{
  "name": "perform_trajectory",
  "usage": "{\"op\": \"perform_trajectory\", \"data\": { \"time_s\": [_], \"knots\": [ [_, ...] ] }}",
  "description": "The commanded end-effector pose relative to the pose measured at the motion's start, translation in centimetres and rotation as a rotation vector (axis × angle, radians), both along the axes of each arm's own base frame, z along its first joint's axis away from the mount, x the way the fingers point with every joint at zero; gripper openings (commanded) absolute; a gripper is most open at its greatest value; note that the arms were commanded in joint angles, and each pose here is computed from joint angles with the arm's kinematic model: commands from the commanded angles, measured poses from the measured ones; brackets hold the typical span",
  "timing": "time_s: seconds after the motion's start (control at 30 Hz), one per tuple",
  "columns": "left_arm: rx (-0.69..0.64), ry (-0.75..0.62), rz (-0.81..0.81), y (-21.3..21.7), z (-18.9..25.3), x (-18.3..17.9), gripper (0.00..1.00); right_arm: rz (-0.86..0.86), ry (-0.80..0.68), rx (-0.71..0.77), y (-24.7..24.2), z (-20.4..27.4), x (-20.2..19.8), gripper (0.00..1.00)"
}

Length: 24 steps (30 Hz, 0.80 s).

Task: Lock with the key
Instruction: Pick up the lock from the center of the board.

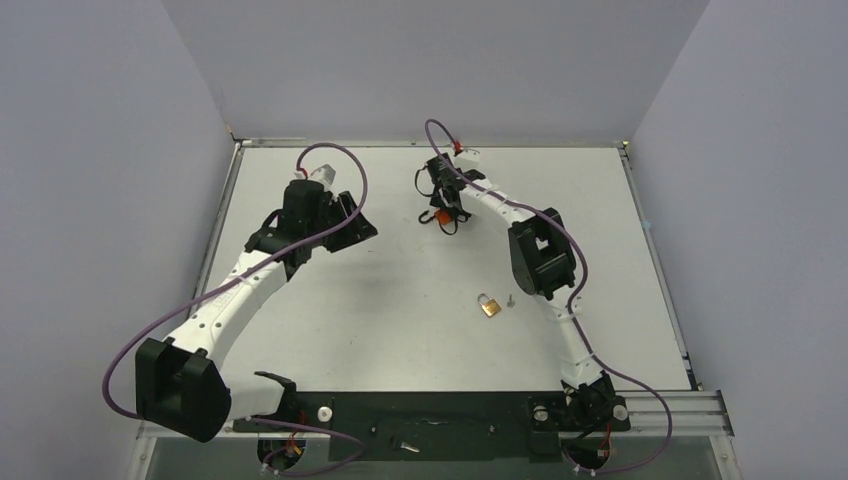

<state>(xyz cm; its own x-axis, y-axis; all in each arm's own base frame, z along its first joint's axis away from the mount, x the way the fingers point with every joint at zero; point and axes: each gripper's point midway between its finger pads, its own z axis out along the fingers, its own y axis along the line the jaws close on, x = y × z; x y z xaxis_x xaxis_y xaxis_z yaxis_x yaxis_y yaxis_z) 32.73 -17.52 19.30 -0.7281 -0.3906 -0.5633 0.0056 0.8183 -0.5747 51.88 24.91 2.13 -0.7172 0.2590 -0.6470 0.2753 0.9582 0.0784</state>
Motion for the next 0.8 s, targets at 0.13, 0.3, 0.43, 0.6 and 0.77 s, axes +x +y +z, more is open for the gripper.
{"op": "perform_trajectory", "data": {
  "time_s": [0.13, 0.3, 0.43, 0.6, 0.77],
  "knots": [
    [-0.093, 0.021, 0.066, -0.1, -1.8, 0.4, 0.46, 0.061, 0.03, 0.026, 1.7, 1.0, -4.9, 0.58],
    [-0.119, 0.08, 0.083, -0.4, -4.4, 0.2, 0.46, 0.076, 0.027, 0.109, 1.8, 1.2, -7.9, 0.37],
    [-0.128, 0.11, 0.081, -0.7, -6.1, 0.0, 0.46, 0.082, 0.039, 0.174, 1.6, 0.8, -10.2, 0.26],
    [-0.135, 0.145, 0.011, -2.7, -8.0, -0.8, 0.46, 0.091, 0.033, 0.258, 1.9, 1.2, -11.6, 0.07],
    [-0.108, 0.115, -0.136, -6.6, -8.3, -1.8, 0.45, 0.127, 0.001, 0.364, 2.8, 3.8, -12.7, 0.0]
  ]
}}
